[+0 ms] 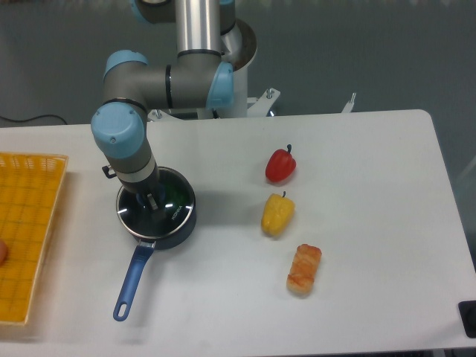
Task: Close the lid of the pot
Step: 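Lower the glass lid onto the saucepan rim and settle it, then open the gripper to release the lid knob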
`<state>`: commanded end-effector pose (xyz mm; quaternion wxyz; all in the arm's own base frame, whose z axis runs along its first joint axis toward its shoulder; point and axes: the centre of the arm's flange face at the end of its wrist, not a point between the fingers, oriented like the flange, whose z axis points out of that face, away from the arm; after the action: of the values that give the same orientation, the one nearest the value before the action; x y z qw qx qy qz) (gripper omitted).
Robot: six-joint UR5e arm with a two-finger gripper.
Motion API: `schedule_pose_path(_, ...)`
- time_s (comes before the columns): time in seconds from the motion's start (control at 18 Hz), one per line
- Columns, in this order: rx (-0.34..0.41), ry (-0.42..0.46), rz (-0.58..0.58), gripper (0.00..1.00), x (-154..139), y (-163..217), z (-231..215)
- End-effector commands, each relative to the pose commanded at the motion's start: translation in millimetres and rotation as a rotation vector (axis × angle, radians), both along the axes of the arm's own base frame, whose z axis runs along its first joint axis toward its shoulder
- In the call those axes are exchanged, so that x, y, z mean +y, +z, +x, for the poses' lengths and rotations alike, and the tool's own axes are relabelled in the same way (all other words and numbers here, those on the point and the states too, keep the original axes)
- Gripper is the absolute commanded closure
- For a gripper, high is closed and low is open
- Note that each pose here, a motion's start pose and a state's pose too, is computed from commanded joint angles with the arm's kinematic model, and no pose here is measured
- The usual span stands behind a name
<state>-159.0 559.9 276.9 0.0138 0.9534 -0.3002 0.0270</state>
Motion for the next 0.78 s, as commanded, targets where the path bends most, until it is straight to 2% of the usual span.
schedule_pose_path(0.11,0.000,0.000,0.000,0.22,0.0,0.0,0.0)
schedule_pose_path(0.33,0.003,0.000,0.005,0.01,-0.6,4.0,-0.6)
schedule_pose_path(0.5,0.006,-0.002,0.007,0.00,-0.9,8.8,-0.7)
schedule_pose_path(0.78,0.039,0.004,0.048,0.00,-11.1,47.2,0.1)
